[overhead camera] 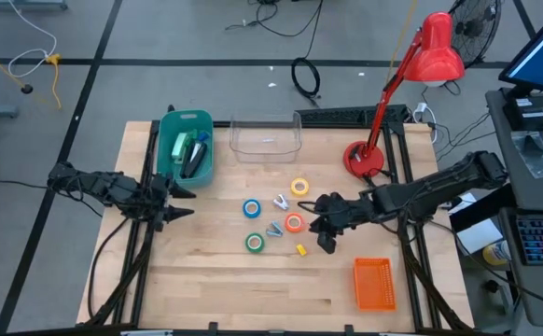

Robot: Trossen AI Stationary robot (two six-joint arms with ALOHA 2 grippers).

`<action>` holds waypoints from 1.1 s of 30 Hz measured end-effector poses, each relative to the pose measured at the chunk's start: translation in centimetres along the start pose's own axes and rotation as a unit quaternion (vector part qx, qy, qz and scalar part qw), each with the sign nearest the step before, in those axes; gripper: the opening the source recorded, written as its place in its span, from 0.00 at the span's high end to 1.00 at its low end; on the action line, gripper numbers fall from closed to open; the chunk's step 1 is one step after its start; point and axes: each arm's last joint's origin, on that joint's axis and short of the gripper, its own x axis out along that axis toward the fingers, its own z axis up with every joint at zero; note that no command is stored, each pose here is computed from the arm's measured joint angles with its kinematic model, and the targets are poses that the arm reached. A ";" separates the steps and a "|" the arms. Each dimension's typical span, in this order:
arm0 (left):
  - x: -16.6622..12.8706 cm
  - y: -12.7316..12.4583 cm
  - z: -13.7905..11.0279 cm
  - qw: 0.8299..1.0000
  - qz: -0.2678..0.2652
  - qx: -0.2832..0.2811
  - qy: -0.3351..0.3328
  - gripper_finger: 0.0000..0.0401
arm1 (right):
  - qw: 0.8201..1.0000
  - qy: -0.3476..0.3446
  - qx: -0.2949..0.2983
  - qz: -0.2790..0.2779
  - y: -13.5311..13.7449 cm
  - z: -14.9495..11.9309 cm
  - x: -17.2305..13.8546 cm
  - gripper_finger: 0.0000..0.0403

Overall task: Pick and place Stapler, Stapler remover, tape
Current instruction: Put the yellow stapler into the green bin

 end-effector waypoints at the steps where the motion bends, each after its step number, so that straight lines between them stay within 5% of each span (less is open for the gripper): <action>1: 0.0 0.0 0.0 1.000 0.000 0.000 0.001 0.32 | 1.000 0.015 0.007 -0.001 0.0 -0.1 -0.1 0.84; 13: 0.0 0.0 -0.1 1.000 0.002 0.002 0.005 0.32 | 0.989 0.119 0.088 0.005 -0.4 -1.1 2.8 0.58; 33: 0.0 0.1 -0.3 1.000 0.005 0.006 0.013 0.32 | 0.981 0.149 0.124 -0.001 -0.4 -1.9 5.7 0.63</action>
